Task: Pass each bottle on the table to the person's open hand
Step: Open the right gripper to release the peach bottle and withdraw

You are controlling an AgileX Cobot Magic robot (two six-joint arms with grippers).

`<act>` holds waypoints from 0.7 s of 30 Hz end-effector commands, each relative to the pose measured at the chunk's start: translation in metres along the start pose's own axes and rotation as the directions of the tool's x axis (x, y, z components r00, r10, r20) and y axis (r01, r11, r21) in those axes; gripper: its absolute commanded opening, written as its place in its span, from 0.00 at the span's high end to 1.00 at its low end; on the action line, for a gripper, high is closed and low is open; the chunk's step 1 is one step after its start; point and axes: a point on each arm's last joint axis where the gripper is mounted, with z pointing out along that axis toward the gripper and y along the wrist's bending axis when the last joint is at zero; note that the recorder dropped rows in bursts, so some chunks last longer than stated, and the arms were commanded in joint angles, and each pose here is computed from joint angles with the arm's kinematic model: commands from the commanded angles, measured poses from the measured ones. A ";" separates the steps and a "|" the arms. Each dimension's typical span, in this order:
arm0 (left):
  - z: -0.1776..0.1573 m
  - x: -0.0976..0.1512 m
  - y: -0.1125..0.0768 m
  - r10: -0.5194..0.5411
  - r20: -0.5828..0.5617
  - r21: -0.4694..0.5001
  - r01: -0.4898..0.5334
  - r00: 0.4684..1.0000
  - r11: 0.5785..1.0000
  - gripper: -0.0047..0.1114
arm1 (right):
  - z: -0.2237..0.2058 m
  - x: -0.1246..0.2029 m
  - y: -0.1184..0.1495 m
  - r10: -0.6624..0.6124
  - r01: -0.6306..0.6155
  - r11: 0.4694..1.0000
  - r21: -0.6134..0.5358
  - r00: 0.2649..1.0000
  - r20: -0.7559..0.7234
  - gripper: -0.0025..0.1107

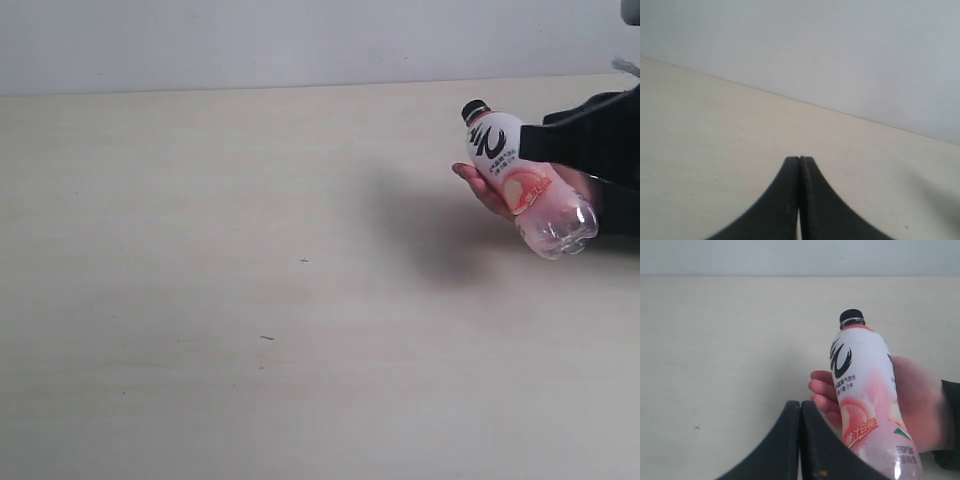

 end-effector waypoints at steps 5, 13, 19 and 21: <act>0.000 -0.001 0.000 0.007 0.007 0.005 -0.007 1.000 1.000 0.96 | -0.024 0.022 -0.005 0.020 -0.019 1.000 -0.011 0.999 0.050 0.98; 0.000 -0.001 0.000 0.007 0.007 0.005 -0.007 1.000 1.000 0.96 | -0.028 0.021 -0.005 0.022 -0.021 1.000 -0.016 0.997 0.071 0.98; 0.000 -0.001 0.000 0.007 0.007 0.005 -0.007 1.000 1.000 0.96 | -0.028 0.021 -0.005 0.025 -0.024 1.000 -0.016 0.997 0.071 0.98; 0.000 -0.001 0.000 0.007 0.007 0.005 -0.007 1.000 1.000 0.96 | -0.028 0.021 -0.005 0.025 -0.024 1.000 -0.016 0.997 0.071 0.98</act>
